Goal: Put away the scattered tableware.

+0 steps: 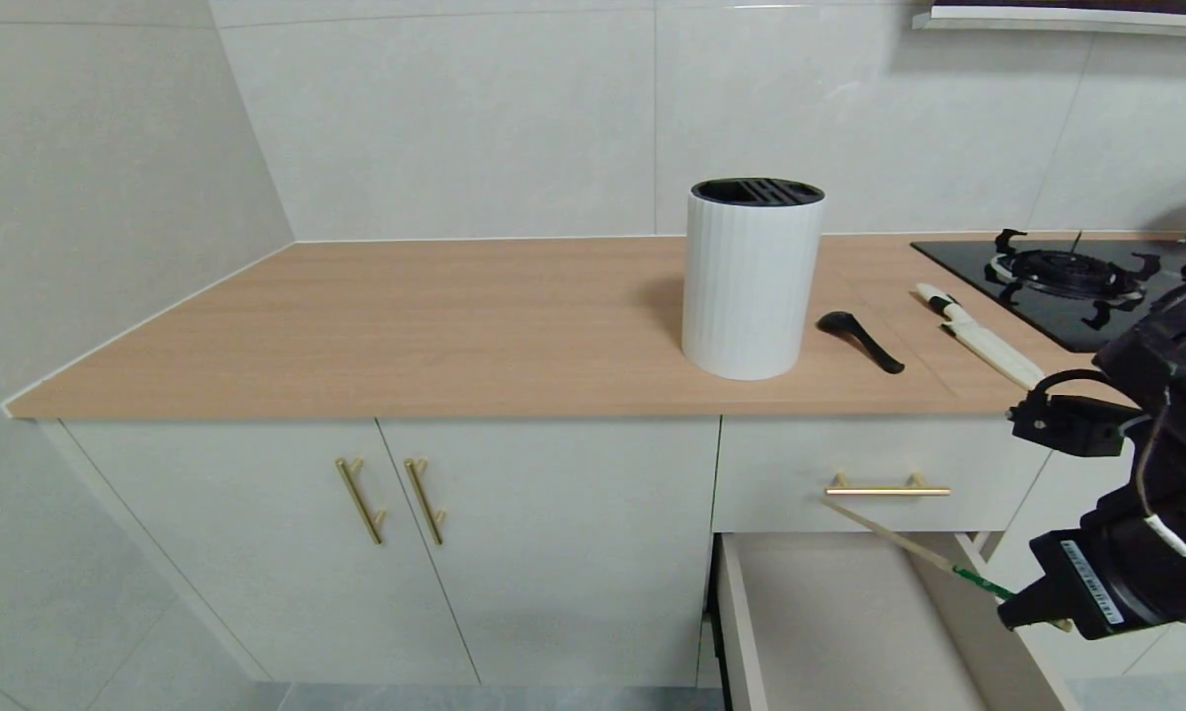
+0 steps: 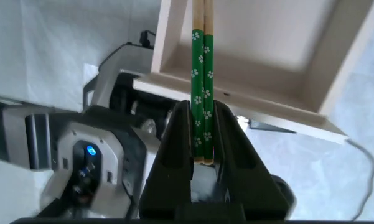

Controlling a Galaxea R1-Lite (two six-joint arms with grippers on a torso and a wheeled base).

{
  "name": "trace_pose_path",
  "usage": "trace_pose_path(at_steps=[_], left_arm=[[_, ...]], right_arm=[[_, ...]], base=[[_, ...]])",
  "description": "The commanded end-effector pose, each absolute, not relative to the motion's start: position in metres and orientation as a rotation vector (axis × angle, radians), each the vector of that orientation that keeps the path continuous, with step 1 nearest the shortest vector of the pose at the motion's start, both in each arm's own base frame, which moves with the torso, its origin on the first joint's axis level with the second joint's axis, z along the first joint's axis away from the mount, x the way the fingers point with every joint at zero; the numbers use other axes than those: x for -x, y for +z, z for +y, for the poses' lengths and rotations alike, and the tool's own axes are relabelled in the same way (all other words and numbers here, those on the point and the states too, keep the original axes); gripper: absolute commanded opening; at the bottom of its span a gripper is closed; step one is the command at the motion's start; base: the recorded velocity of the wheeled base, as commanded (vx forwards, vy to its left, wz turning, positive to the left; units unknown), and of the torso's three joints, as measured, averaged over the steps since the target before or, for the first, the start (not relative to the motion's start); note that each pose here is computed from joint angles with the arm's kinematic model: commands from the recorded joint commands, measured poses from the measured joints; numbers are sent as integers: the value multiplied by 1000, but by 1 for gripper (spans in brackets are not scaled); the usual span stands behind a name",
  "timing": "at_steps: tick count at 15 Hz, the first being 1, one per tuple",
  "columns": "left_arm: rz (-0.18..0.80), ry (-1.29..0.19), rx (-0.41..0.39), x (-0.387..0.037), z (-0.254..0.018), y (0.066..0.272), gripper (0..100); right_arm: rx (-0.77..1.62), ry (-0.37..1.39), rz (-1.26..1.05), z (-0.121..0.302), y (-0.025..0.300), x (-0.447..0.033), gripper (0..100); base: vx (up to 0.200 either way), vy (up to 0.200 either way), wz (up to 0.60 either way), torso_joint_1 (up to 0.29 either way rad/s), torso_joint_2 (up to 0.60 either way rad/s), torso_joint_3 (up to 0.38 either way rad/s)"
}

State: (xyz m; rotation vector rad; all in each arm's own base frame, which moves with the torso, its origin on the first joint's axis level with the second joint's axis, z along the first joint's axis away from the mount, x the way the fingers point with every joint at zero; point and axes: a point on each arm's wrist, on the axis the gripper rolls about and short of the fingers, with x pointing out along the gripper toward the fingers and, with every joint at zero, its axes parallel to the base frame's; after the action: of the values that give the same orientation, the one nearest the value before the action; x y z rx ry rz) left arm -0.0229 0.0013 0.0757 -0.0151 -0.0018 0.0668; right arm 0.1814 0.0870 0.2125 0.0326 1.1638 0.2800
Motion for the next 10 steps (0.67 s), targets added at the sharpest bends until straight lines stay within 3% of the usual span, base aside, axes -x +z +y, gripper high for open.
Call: trace_pose_path(at_steps=[1,10], left_arm=[[-1,67,15,23,1,75,100],[-1,67,15,23,1,75,100]], right_arm=[[-14,276,1218,93,200,-188,0],[22,238,1200,105,165,-208,0]], base=[[0,0,0,-61,198,144],[0,0,0,-123,430,302]])
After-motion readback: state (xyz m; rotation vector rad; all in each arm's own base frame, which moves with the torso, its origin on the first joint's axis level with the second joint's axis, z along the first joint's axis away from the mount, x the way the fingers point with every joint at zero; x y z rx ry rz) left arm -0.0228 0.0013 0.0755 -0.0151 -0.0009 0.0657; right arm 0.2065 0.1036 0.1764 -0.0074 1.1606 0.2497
